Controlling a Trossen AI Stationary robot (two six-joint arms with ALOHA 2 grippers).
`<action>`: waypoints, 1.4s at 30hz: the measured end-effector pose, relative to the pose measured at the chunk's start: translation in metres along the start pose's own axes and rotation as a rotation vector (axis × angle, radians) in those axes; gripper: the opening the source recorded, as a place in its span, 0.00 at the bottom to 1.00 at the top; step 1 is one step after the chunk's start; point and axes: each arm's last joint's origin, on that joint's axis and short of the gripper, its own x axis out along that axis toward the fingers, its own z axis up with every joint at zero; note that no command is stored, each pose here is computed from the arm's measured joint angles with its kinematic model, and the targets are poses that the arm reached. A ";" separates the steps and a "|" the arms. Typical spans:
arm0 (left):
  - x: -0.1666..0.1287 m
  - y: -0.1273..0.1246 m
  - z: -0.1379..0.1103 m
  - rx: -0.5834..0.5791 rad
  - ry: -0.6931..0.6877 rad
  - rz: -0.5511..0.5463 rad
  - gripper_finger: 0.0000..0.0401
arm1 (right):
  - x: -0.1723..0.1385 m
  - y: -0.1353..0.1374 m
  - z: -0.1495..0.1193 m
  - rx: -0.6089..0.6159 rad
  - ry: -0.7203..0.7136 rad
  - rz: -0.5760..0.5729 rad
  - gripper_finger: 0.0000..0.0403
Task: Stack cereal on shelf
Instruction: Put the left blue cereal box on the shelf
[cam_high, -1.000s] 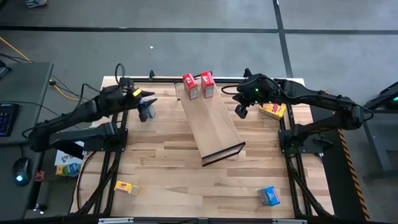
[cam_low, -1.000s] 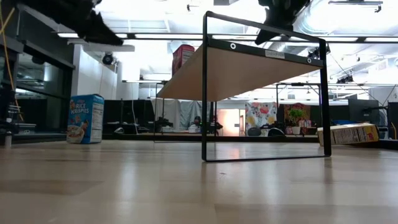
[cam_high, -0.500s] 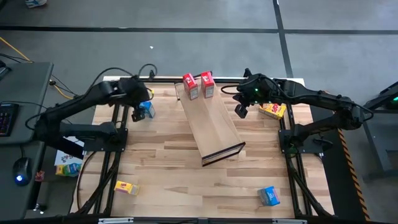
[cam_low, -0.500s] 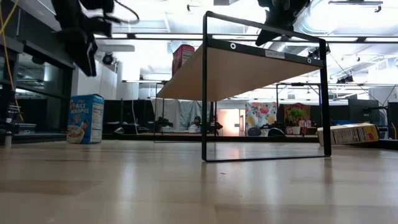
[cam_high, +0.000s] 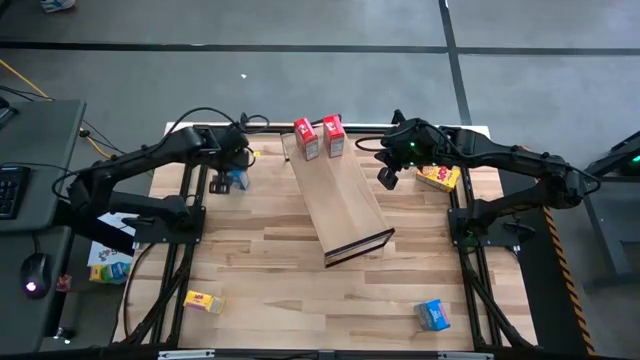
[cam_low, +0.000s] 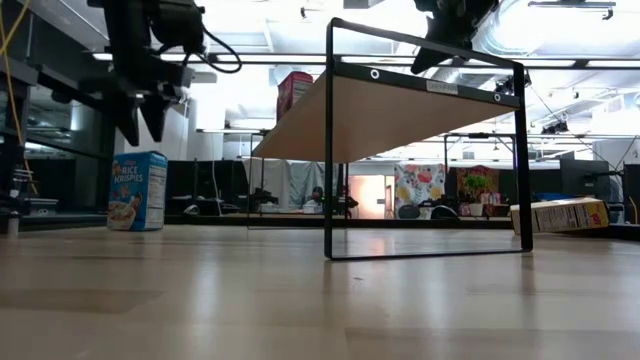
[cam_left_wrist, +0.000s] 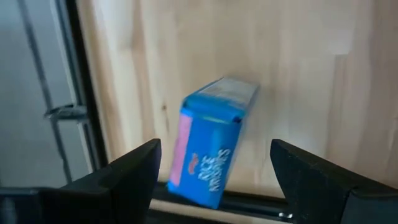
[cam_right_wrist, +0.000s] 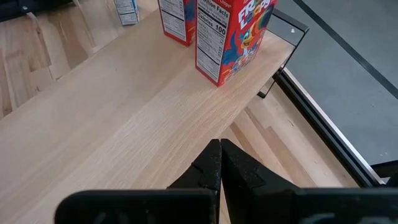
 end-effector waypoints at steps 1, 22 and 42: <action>0.001 0.000 0.000 0.005 -0.004 -0.013 0.73 | 0.000 0.000 0.000 0.000 0.000 0.000 0.00; 0.059 0.019 0.013 -0.020 0.202 -0.171 0.73 | 0.000 0.000 0.000 0.001 0.000 0.000 0.00; 0.055 0.017 0.020 -0.044 0.219 -0.232 0.30 | 0.000 0.000 0.000 0.001 0.001 0.000 0.00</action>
